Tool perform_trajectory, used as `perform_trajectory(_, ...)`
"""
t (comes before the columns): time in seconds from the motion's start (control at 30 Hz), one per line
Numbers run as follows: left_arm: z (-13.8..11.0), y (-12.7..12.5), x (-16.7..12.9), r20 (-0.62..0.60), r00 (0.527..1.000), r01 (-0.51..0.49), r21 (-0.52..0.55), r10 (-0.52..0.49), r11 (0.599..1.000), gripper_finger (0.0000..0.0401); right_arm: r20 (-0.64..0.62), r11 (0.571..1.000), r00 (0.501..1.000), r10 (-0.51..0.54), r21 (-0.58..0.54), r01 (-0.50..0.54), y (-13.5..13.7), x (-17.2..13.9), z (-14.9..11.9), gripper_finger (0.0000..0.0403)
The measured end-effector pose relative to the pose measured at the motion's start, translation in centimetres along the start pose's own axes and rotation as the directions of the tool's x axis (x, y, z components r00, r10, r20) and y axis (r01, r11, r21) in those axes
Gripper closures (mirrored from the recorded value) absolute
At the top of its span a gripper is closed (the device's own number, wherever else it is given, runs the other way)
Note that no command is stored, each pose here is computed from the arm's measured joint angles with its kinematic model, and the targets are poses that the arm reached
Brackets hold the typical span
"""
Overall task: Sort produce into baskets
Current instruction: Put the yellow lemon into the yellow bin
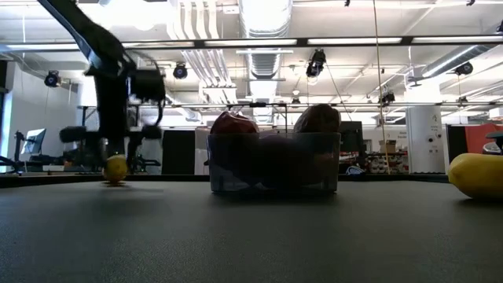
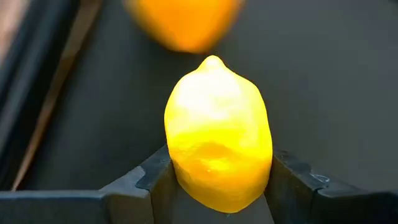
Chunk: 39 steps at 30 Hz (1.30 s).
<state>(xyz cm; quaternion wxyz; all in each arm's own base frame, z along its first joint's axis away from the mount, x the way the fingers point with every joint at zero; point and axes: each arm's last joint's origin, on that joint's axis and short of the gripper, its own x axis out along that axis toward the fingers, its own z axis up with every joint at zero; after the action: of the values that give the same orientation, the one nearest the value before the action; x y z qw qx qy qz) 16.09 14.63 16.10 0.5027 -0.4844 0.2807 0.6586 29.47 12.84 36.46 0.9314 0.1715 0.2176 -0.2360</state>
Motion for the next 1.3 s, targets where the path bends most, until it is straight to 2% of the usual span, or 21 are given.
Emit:
perform_trajectory(0.07, -0.3, -0.6, -2.0, -0.022, 0.993, 0.115, 0.150, -0.113, 0.982, 0.0226, 0.000, 1.000, 1.000, 0.000, 0.000, 0.000, 0.0, 0.0, 0.0, 0.0078)
perform_trajectory(0.13, -1.0, -1.0, -4.5, -0.054, 0.973, 0.231, 0.295, -0.225, 0.927, 0.0226, 0.000, 1.000, 1.000, 0.000, 0.001, 0.000, 0.0, 0.0, 0.0, 0.0078)
perform_trajectory(0.17, -1.6, -1.1, -5.8, -0.074, 0.956, 0.291, 0.359, -0.284, 0.887, 0.0226, 0.001, 1.000, 1.000, 0.001, 0.001, -0.001, 0.0, 0.0, 0.0, 0.0078)
perform_trajectory(0.23, -2.8, -1.1, -8.7, -0.121, 0.912, 0.400, 0.487, -0.393, 0.777, 0.0226, 0.001, 1.000, 1.000, 0.000, 0.001, 0.000, 0.0, 0.0, 0.0, 0.0078)
perform_trajectory(0.3, -4.0, -0.6, -11.5, -0.178, 0.873, 0.462, 0.599, -0.454, 0.654, 0.0226, 0.010, 1.000, 1.000, -0.006, -0.024, 0.007, 0.0, 0.1, 0.1, 0.0078)
perform_trajectory(0.4, -5.8, 0.9, -15.3, -0.248, 0.840, 0.491, 0.725, -0.482, 0.483, 0.0226, 0.024, 0.997, 1.000, -0.015, -0.080, 0.017, -0.2, 0.3, 0.4, 0.0078)
perform_trajectory(0.5, -7.5, 2.7, -18.9, -0.352, 0.786, 0.538, 0.794, -0.508, 0.283, 0.0226, 0.038, 0.996, 0.999, -0.022, -0.084, 0.025, -0.4, 0.6, 0.8, 0.0078)
perform_trajectory(0.57, -8.6, 4.0, -20.5, -0.422, 0.770, 0.561, 0.805, -0.479, 0.193, 0.0226, 0.056, 0.997, 0.998, -0.033, -0.072, 0.037, -0.5, 0.8, 1.1, 0.0078)
perform_trajectory(0.63, -9.8, 5.5, -21.6, -0.480, 0.763, 0.580, 0.804, -0.433, 0.132, 0.0226, 0.058, 0.997, 0.997, -0.041, -0.067, 0.045, -0.7, 1.0, 1.2, 0.0078)
perform_trajectory(0.73, -11.5, 7.7, -22.3, -0.535, 0.775, 0.591, 0.803, -0.337, 0.083, 0.0226, 0.058, 0.998, 0.997, -0.044, -0.046, 0.047, -0.8, 1.1, 1.3, 0.0078)
perform_trajectory(0.87, -13.7, 10.5, -22.6, -0.623, 0.757, 0.639, 0.769, -0.197, 0.022, 0.0226, 0.055, 0.999, 0.998, -0.033, 0.035, 0.031, -0.7, 1.1, 1.3, 0.0078)
perform_trajectory(1.0, -15.3, 12.7, -22.8, -0.646, 0.753, 0.652, 0.758, -0.125, 0.012, 0.0226, 0.026, 0.993, 0.999, 0.025, 0.113, -0.028, -0.2, 0.8, 1.0, 0.0078)
perform_trajectory(1.13, -16.7, 14.3, -23.0, -0.653, 0.756, 0.655, 0.755, -0.049, 0.030, 0.0221, -0.008, 0.976, 0.990, 0.144, 0.165, -0.141, 1.2, 0.9, 0.6, 0.0078)
perform_trajectory(1.2, -17.4, 14.9, -23.1, -0.655, 0.756, 0.655, 0.756, -0.002, 0.019, 0.0215, -0.018, 0.968, 0.982, 0.190, 0.168, -0.184, 2.0, 1.5, 0.2, 0.0078)
perform_trajectory(1.3, -18.6, 15.7, -22.9, -0.637, 0.770, 0.637, 0.770, 0.037, -0.022, 0.0207, -0.002, 0.951, 0.970, 0.242, 0.198, -0.237, 3.4, 2.5, -0.5, 0.0078)
